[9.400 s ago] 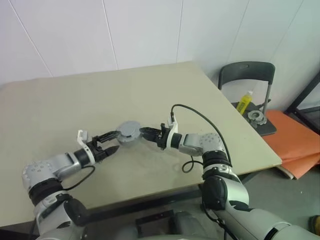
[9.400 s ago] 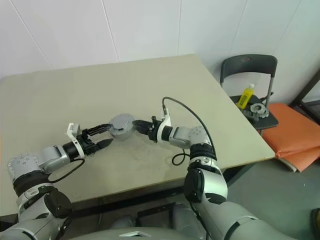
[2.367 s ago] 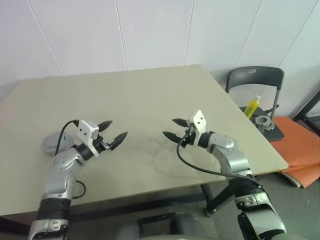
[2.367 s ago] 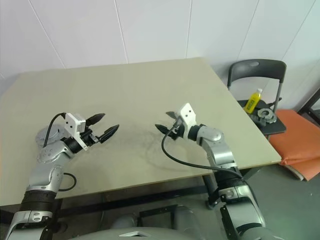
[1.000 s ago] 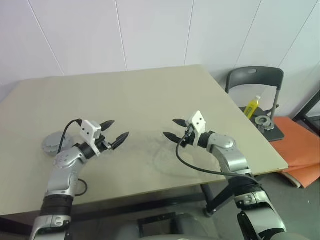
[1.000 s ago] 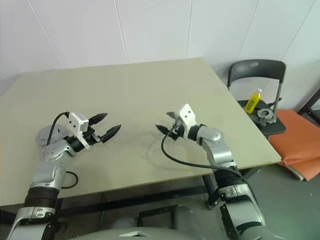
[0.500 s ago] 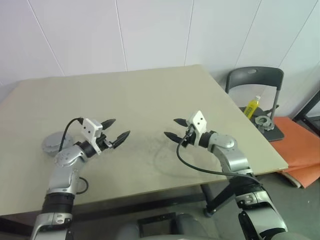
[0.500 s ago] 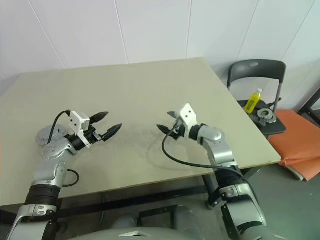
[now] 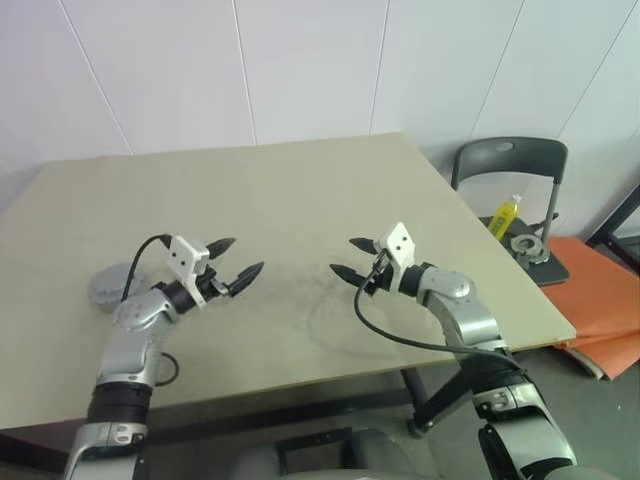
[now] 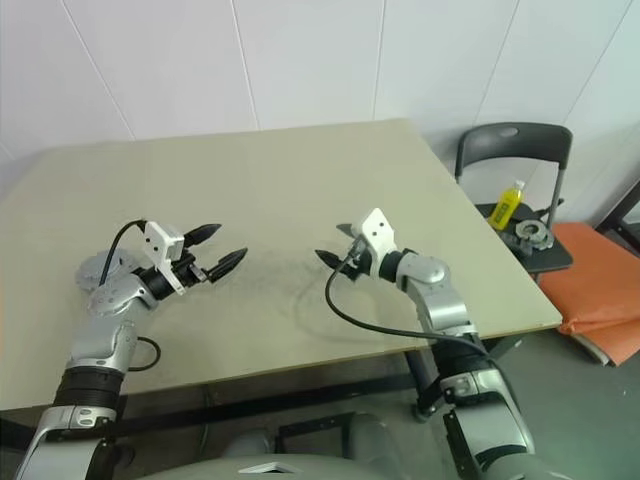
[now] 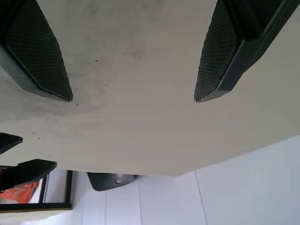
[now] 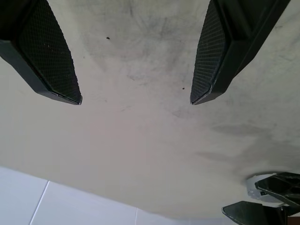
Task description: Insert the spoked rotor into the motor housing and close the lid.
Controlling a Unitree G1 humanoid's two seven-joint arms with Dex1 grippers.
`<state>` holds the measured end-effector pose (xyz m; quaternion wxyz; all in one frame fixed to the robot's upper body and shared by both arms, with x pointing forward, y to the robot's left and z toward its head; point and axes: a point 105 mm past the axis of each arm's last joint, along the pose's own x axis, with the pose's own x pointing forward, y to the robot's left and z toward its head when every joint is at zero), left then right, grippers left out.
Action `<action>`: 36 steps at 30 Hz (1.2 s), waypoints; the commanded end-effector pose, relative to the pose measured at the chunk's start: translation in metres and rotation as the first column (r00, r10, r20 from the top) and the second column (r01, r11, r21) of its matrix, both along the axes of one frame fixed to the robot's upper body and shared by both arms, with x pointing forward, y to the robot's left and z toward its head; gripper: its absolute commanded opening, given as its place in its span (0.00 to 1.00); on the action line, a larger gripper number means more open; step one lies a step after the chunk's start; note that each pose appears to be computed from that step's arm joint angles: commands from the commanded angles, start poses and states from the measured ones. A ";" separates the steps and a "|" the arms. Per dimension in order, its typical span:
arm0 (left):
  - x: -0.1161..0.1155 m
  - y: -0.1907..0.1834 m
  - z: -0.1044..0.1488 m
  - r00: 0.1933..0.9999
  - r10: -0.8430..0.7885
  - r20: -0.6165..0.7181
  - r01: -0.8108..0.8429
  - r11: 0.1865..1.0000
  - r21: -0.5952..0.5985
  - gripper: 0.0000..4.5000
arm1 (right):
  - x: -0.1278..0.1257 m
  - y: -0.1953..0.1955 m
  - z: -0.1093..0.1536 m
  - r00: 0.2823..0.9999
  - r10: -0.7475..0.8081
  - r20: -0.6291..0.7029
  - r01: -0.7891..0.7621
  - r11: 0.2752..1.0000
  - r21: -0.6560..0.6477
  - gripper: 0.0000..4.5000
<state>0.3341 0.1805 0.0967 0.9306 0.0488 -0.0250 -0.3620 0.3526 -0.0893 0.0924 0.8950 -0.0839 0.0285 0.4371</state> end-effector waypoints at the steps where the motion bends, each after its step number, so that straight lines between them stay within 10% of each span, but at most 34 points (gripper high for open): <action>1: 0.008 -0.009 0.015 0.997 -0.041 0.058 0.040 0.999 0.012 0.98 | 0.000 -0.012 0.021 0.997 -0.043 0.068 0.042 0.999 0.019 0.87; 36: 0.034 -0.058 0.012 0.976 -0.206 0.062 0.208 0.978 -0.024 0.98 | -0.019 -0.048 0.026 0.971 -0.219 0.091 0.222 0.975 -0.025 0.87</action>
